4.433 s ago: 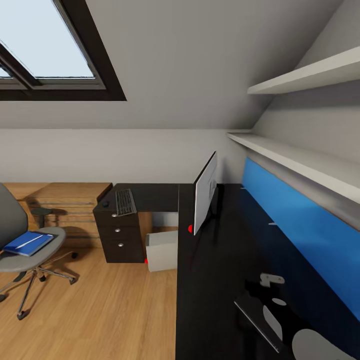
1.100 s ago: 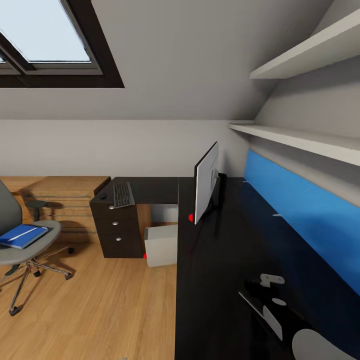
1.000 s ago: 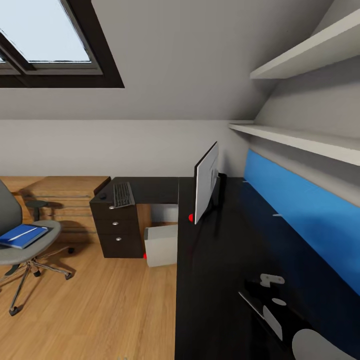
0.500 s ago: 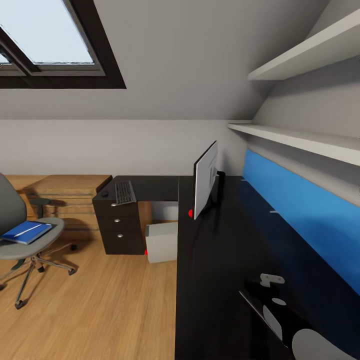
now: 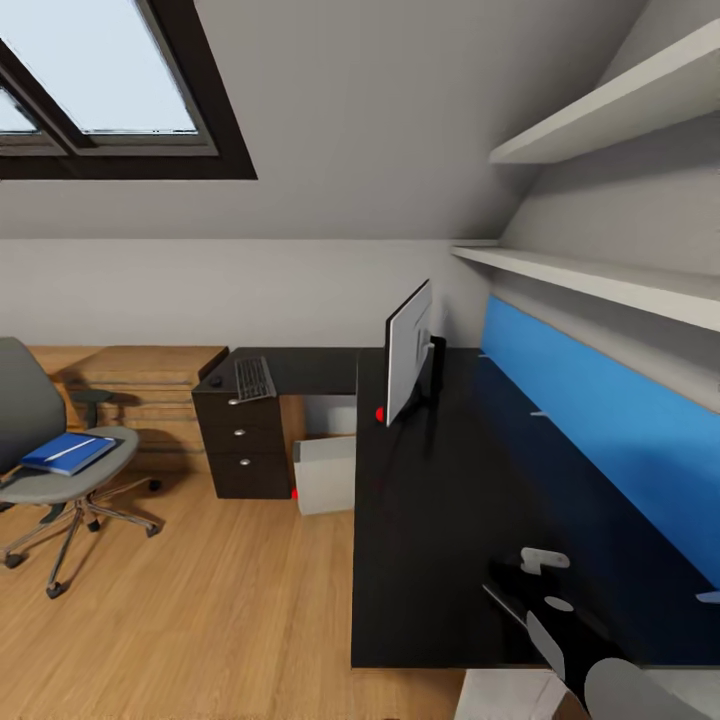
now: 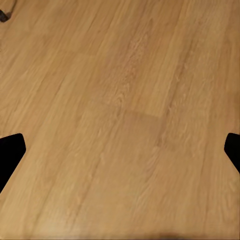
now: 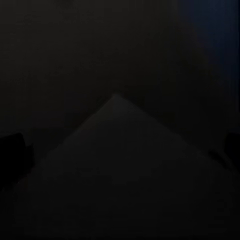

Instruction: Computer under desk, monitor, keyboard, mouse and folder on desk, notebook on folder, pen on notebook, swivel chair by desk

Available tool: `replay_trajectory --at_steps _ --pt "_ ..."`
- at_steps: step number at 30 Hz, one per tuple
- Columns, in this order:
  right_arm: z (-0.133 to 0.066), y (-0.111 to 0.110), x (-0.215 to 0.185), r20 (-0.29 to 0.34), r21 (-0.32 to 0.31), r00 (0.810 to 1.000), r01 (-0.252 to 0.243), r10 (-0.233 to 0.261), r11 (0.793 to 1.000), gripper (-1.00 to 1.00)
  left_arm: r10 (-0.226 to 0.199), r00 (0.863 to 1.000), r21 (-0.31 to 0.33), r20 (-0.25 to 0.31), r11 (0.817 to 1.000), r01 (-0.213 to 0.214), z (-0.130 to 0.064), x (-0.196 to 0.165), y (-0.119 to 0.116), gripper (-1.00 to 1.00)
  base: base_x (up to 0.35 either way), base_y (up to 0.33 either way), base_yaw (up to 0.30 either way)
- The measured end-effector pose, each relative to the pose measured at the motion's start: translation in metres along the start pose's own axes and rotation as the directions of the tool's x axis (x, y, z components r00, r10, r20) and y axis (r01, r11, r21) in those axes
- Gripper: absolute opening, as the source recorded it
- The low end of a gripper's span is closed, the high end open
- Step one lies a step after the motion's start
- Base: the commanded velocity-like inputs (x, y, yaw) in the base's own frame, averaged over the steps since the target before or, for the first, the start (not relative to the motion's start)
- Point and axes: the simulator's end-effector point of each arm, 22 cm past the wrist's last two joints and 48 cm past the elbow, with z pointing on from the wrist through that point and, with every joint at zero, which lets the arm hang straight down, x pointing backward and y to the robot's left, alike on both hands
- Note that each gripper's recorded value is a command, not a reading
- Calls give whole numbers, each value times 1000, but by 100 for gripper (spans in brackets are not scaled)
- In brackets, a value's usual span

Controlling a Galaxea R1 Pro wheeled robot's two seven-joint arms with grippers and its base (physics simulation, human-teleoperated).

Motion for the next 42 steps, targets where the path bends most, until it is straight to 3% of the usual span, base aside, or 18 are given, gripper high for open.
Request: replay_trajectory --at_steps 13,34,42 --pt "0 0 0 0 1 1000 -1 1 1000 100 0 1000 -1 1 1000 0 0 0 0 100 -97 -14 0" --pt "-18 0 -27 6 0 1000 3 -3 1000 100 2 1000 -1 -1 1000 -2 -22 -20 6 100 -1 0 0" --pt "-25 4 -68 71 -9 997 -5 6 1000 100 3 1000 0 -2 1000 -3 -30 -26 8 100 0 0 0"
